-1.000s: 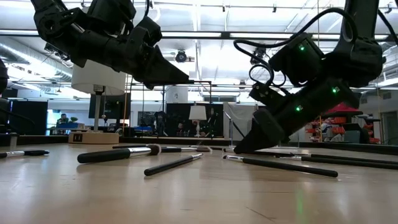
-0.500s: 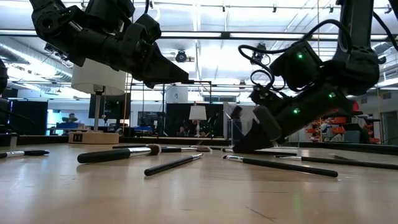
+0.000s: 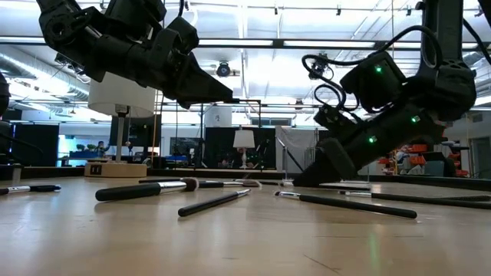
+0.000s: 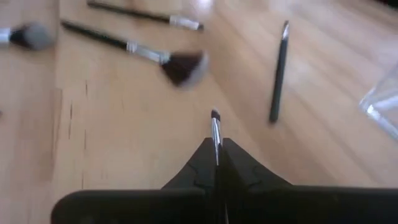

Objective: Put items in baskets/containers
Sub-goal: Put the black eyeshadow brush into the transparent organizer

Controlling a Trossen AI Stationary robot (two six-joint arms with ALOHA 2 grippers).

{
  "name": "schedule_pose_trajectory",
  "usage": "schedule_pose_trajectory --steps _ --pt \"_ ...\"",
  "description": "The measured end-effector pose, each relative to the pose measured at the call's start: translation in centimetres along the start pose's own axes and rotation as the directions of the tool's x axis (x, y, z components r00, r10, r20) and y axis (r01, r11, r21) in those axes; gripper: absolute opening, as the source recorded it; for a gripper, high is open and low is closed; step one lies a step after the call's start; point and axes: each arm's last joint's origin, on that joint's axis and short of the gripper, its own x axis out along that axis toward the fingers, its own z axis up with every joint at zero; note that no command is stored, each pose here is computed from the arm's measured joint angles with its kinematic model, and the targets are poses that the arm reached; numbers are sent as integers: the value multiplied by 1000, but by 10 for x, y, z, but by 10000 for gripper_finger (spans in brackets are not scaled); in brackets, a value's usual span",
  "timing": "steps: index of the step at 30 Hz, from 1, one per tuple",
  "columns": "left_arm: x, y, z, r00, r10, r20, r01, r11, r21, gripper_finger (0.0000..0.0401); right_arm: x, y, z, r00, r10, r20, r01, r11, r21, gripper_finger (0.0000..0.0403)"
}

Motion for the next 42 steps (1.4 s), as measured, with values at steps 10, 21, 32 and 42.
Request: schedule_pose_trajectory --steps 10,21,32,42 --pt "0 -2 0 999 -49 3 49 998 34 87 -27 9 55 948 34 317 -38 999 6 7" --pt "10 -12 11 939 -193 285 155 976 150 87 -76 41 104 622 237 746 -224 967 -120 7" --pt "58 -21 29 888 -280 365 211 953 219 108 -79 75 135 502 358 787 -249 931 -265 7" --pt "67 -38 60 812 -374 448 286 924 252 209 -80 81 137 496 379 781 -233 925 -300 7"
